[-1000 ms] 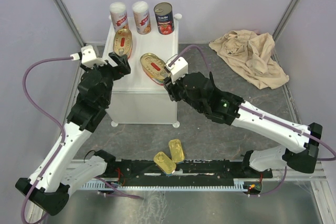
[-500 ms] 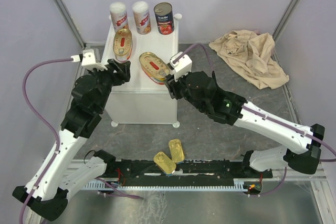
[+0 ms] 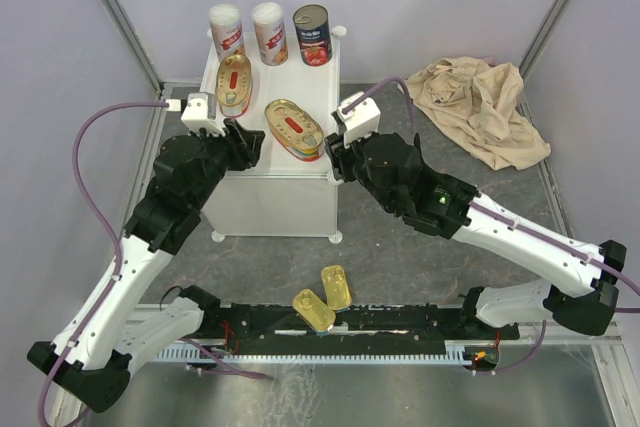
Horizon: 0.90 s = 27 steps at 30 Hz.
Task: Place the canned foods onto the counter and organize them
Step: Adjust the canned food at the counter.
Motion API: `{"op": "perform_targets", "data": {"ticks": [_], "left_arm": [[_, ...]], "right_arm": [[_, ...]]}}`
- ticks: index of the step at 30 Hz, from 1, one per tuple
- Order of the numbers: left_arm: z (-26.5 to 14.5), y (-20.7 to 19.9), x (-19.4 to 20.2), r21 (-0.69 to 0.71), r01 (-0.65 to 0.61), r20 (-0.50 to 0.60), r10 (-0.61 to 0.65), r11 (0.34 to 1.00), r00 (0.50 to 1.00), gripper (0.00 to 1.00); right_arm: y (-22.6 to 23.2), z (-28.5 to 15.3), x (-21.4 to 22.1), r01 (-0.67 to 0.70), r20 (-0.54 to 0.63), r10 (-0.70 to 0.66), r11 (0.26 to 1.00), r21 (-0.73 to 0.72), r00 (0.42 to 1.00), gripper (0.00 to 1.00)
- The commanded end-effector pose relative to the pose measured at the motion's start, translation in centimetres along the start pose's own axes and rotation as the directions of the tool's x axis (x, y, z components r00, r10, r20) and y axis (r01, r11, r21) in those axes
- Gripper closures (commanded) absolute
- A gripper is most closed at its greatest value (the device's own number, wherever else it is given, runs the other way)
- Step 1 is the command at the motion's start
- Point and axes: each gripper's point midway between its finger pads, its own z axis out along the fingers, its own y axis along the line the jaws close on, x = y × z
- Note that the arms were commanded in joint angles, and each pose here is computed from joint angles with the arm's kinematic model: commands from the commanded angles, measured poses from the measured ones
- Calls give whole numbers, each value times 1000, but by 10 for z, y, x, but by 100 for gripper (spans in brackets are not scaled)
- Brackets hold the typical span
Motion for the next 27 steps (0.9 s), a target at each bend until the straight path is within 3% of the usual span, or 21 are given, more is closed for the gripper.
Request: {"op": "perform_targets", "data": {"ticks": [1, 27], "left_arm": [[-3, -15, -14, 57, 0, 27, -2, 998, 1000, 47], [32, -45, -5, 106, 18, 11, -19, 994, 1000, 52]], "right_arm": [[-13, 1, -22, -32, 47, 29, 998, 53, 998, 48], [-4, 27, -12, -58, 15, 58, 998, 20, 998, 49]]}}
